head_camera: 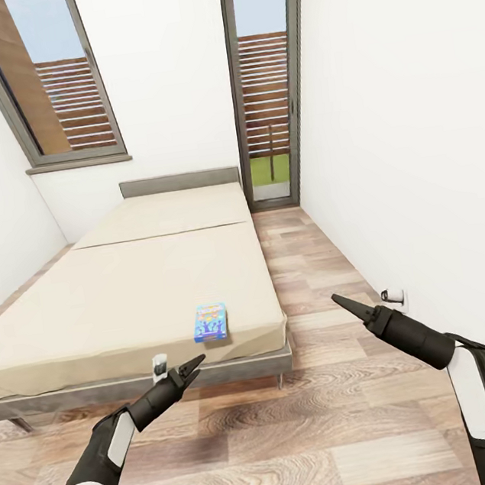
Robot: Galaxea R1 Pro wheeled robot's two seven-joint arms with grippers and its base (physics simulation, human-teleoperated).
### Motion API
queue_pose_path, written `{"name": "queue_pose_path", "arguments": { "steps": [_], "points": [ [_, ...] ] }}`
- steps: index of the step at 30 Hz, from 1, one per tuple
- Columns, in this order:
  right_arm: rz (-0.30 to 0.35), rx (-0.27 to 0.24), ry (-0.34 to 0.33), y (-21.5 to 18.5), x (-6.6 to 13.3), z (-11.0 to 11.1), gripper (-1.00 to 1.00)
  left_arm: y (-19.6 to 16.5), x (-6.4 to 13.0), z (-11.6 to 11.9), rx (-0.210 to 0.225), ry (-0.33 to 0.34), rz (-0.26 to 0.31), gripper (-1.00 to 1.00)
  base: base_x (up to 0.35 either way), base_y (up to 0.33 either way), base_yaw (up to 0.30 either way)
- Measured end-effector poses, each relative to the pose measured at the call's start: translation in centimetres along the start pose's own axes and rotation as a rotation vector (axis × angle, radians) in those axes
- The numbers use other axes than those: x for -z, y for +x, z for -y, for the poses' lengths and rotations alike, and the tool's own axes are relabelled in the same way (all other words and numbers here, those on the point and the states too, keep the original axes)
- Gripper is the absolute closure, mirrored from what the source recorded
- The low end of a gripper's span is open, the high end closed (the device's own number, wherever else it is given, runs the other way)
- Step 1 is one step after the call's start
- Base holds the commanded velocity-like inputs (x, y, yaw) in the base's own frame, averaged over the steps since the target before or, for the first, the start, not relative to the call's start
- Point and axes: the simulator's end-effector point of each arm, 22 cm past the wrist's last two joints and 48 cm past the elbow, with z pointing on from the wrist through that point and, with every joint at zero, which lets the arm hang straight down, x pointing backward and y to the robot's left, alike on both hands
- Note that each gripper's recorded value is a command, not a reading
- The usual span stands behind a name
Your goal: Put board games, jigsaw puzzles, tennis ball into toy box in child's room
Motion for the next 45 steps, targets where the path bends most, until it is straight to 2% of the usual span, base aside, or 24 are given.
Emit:
{"name": "queue_pose_path", "arguments": {
  "steps": [7,14,45],
  "points": [
    [-0.003,-0.001,0.001,0.1,0.0,0.0,-1.0,0.0,0.0,1.1,-0.004,0.046,0.001,-1.0,0.0,0.0,0.0],
    [-0.003,0.0,0.002,0.1,-0.1,0.0,-1.0,0.0,0.0,1.5,-0.006,0.063,0.0,-1.0,0.07,0.0,0.0],
    [0.004,0.001,0.002,0.2,-0.4,0.0,-1.0,0.1,-0.1,1.3,-0.007,0.055,-0.002,-1.0,0.057,0.0,0.0]
  ]
}}
